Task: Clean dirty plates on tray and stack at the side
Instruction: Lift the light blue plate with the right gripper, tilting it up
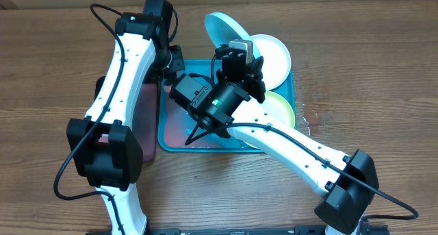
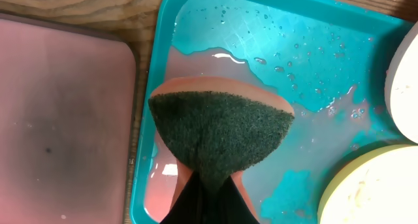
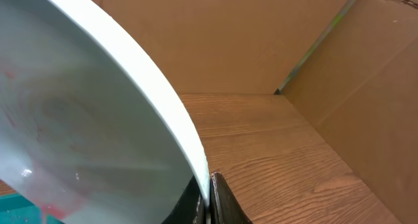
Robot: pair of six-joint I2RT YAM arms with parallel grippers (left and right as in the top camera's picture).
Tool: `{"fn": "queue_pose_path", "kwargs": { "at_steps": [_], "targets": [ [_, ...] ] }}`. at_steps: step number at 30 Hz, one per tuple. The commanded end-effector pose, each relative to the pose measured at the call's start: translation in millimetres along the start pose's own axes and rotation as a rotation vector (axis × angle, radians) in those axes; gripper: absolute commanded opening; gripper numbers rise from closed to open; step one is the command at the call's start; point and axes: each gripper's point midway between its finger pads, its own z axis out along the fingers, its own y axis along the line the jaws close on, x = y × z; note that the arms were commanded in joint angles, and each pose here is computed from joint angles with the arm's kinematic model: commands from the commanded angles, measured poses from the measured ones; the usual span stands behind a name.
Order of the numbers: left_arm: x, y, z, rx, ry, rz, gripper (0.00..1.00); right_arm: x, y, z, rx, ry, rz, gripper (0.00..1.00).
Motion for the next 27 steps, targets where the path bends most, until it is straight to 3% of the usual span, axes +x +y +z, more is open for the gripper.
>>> {"fn": "queue_pose_path", "kwargs": {
  "at_steps": [1, 27],
  "targets": [
    [-6.0, -1.9, -5.8, 0.001, -0.027, -0.014, 0.04, -17.4, -9.5, -5.4, 0.002, -0.033, 0.076, 0.04],
    [-6.0, -2.0, -5.8, 0.001, -0.027, -0.014, 0.04, -16.7, -10.6, -5.4, 0.004, -0.032, 0.061, 0.04]
  ]
}}
